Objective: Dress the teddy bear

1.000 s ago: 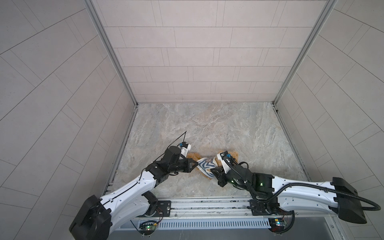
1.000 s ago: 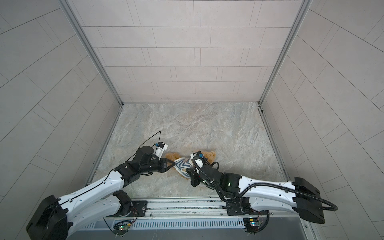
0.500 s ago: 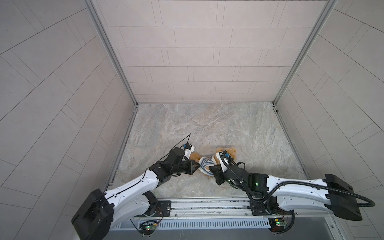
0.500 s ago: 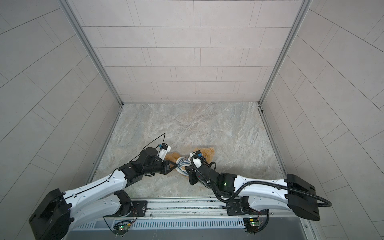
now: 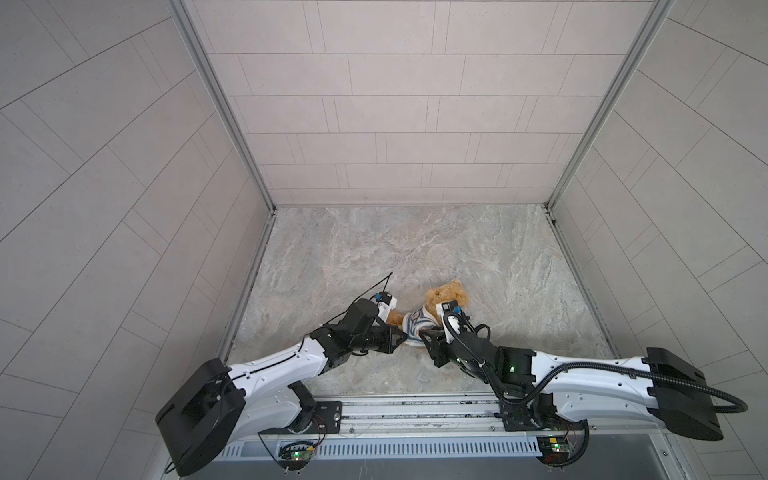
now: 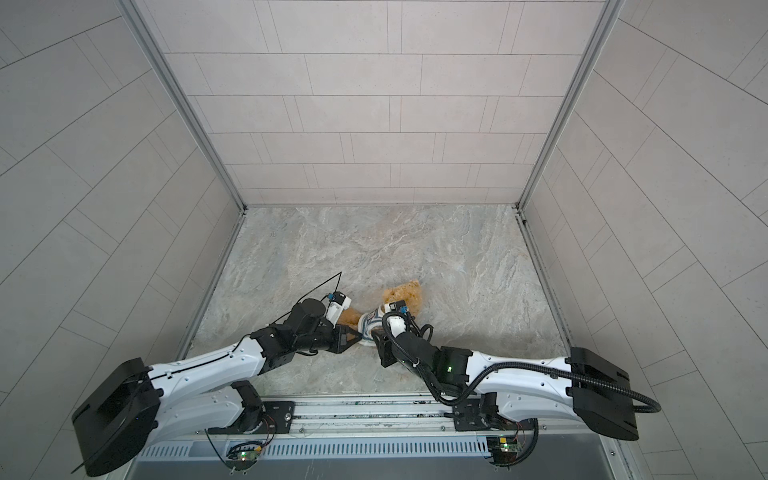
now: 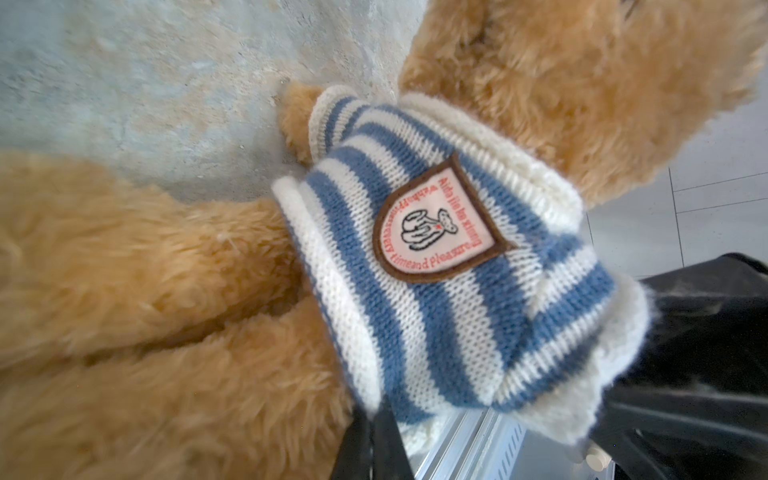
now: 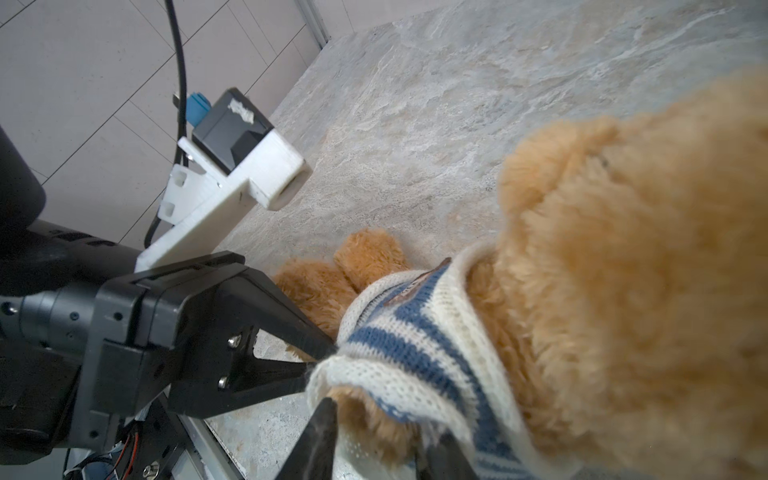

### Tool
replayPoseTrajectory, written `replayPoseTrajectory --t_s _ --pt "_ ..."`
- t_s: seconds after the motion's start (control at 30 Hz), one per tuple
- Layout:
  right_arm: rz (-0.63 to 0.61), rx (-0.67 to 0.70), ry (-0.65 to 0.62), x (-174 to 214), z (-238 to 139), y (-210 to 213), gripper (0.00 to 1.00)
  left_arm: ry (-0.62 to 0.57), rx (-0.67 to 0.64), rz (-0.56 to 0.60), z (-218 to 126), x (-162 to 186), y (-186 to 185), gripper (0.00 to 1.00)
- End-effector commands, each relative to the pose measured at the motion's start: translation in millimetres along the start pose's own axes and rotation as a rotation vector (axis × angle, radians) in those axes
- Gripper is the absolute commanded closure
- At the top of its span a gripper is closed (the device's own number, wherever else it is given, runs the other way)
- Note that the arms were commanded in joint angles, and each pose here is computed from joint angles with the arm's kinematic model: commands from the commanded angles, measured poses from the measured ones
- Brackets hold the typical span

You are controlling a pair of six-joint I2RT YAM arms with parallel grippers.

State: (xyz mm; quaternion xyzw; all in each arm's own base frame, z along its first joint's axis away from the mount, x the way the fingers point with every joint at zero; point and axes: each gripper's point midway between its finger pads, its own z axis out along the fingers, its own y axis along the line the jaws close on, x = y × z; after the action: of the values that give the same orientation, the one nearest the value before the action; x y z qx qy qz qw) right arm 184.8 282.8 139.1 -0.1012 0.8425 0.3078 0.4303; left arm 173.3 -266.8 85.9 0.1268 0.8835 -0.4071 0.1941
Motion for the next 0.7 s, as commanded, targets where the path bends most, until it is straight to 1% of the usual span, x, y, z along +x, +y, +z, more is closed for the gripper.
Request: replayPoseTrajectory --t_s 0.0,0.13,0.27,0.47,0.57,0.67 --pt "0.026 0.033 -0.024 -3 4 -7 0.67 0.024 0.021 0.02 6 8 -7 1.0" --pt "0.042 0.045 -0.008 4 10 -13 0.68 0.028 0.044 0.013 14 14 -11 1.0" --pt "0.054 0.059 0.024 13 18 -19 0.68 0.041 0.044 0.021 19 20 -13 1.0" --pt "0.051 0.052 0.059 25 29 -19 0.67 0.053 0.033 0.026 24 25 -9 1.0" --pt "0.053 0.057 0.07 29 31 -21 0.75 0.051 0.032 0.02 24 26 -8 1.0" --pt "0.047 0.063 0.071 29 27 -25 0.9 0.046 0.004 0.023 22 26 -3 1.0"
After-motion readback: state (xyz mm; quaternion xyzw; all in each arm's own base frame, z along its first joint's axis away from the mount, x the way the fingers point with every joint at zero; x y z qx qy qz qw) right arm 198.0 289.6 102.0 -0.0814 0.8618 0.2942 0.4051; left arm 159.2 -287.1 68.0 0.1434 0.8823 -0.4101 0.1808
